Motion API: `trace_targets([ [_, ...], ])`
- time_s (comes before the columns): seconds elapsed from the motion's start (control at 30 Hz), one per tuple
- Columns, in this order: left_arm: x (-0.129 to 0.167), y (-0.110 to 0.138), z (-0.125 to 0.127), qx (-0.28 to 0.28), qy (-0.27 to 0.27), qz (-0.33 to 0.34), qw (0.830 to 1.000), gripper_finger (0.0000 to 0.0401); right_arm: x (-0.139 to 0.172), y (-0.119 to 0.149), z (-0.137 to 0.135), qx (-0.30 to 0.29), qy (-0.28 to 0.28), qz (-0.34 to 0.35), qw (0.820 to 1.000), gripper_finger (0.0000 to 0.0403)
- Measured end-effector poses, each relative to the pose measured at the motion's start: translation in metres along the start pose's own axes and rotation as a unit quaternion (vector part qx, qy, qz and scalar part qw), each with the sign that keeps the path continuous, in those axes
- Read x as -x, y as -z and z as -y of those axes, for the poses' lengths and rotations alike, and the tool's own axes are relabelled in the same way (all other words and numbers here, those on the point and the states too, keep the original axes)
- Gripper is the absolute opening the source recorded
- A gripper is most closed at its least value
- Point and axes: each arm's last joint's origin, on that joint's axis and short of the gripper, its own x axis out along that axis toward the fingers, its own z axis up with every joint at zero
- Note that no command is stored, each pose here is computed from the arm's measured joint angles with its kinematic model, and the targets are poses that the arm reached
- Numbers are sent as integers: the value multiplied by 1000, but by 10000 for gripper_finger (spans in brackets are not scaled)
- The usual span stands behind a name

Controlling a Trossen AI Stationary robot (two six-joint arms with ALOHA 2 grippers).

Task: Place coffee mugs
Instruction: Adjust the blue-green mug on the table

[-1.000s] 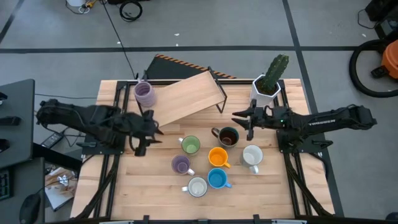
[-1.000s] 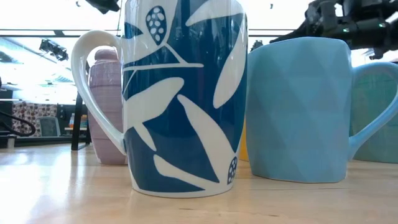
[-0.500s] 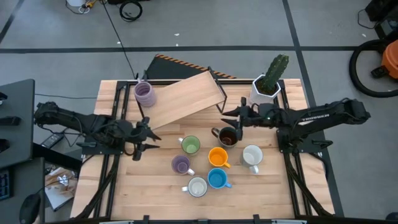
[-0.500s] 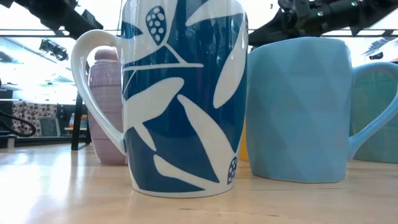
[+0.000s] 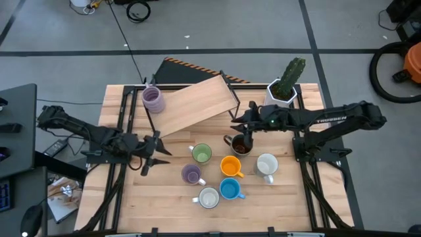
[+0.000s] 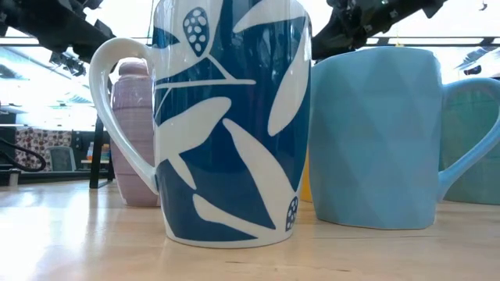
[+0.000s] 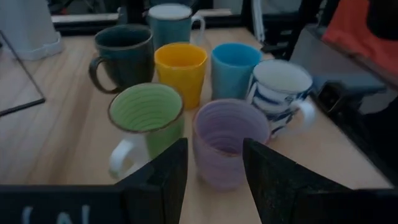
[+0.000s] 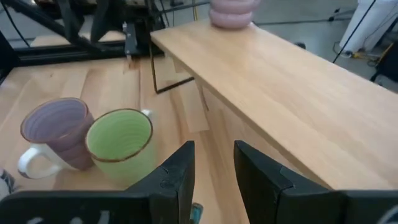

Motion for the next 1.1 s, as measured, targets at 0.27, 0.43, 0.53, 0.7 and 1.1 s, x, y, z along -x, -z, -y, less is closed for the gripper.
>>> trace_targets([
  [0.27,-1,2,1,20,-10,12,1000,160,-14,-10,-19,26,-23,-60,998,117],
  [0.43,-1,4,1,59,-13,5,998,160,-28,-12,-30,48,-35,-93,994,117],
  [0.53,-1,4,1,74,-14,7,997,160,-36,-12,-37,63,-43,-119,990,117],
  [0.7,-1,4,1,81,-14,8,997,160,-44,-19,-47,92,-50,-170,980,117],
  [1.1,-1,4,1,73,-1,7,997,160,-29,-37,-59,66,-49,-226,971,117],
])
